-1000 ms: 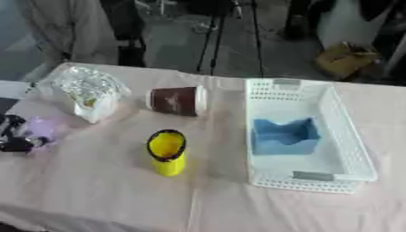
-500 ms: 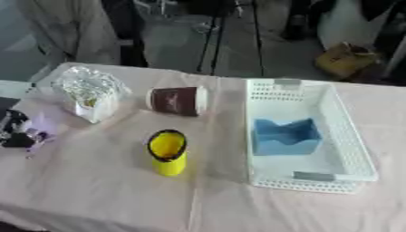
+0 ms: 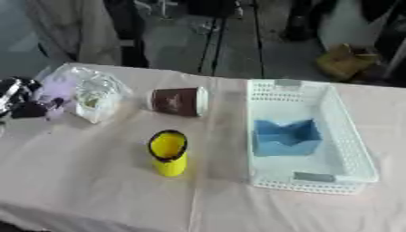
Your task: Pick up objects on the table and place them in the box.
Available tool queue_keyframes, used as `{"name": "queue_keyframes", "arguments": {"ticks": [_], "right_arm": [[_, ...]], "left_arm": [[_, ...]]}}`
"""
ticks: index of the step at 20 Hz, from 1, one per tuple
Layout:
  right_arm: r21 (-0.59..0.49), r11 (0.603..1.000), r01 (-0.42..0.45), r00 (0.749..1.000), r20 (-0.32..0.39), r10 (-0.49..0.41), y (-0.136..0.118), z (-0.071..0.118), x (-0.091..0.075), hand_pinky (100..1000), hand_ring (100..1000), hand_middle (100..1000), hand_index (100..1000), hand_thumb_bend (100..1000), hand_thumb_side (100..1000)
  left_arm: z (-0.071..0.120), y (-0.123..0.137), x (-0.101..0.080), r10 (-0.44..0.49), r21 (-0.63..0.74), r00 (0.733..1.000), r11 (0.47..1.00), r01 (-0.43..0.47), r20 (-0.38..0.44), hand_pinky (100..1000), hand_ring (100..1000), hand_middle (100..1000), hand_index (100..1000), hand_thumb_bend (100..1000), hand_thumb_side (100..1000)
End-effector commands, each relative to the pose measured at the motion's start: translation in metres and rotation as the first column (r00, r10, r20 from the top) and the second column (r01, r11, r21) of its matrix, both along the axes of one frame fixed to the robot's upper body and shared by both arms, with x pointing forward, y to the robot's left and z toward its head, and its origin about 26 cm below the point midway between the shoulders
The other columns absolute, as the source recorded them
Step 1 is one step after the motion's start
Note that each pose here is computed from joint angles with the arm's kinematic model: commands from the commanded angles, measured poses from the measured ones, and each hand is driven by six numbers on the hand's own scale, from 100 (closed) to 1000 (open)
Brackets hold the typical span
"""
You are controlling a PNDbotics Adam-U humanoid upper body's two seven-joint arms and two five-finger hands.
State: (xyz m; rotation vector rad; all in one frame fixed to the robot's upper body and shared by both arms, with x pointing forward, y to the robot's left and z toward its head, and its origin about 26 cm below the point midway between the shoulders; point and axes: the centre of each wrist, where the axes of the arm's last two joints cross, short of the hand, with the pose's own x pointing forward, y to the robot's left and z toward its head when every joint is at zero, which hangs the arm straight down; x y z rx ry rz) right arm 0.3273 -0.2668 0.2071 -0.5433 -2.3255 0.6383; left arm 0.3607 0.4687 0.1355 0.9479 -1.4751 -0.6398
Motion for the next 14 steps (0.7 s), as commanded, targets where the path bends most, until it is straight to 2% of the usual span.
{"name": "queue_keyframes", "arguments": {"ticks": [1,3,5,9,12,14], "right_arm": [[-0.007,1.000,-0.012,1.000,0.023,0.012,0.001,0.008,0.001,590,648,800,883,100,472],[-0.007,1.000,-0.012,1.000,0.024,0.012,0.001,0.009,0.001,590,648,800,883,100,470],[-0.006,1.000,-0.012,1.000,0.025,0.013,0.001,0.009,0.001,590,648,800,884,100,471],[-0.007,1.000,-0.016,1.000,0.024,0.016,0.002,0.009,0.001,590,648,800,884,100,485],[-0.008,1.000,-0.022,1.000,0.023,0.022,0.003,0.009,0.001,591,648,800,884,100,468],[-0.009,1.000,-0.022,1.000,0.022,0.022,0.003,0.009,0.001,591,648,800,884,100,468]], "left_arm": [[0.045,-0.034,0.017,-0.187,0.043,0.975,0.982,0.183,0.120,100,315,367,450,169,285],[0.063,-0.063,0.027,-0.307,0.059,0.939,0.952,0.301,0.155,100,318,370,454,174,277],[0.075,-0.087,0.031,-0.386,0.056,0.908,0.922,0.383,0.163,100,318,369,453,171,277],[0.088,-0.110,0.033,-0.462,0.013,0.876,0.885,0.465,0.141,100,321,372,457,174,278],[0.092,-0.137,0.045,-0.555,-0.018,0.824,0.828,0.561,0.116,100,321,372,455,175,276],[0.094,-0.142,0.049,-0.585,-0.045,0.804,0.805,0.592,0.107,100,321,372,455,175,276]]}}
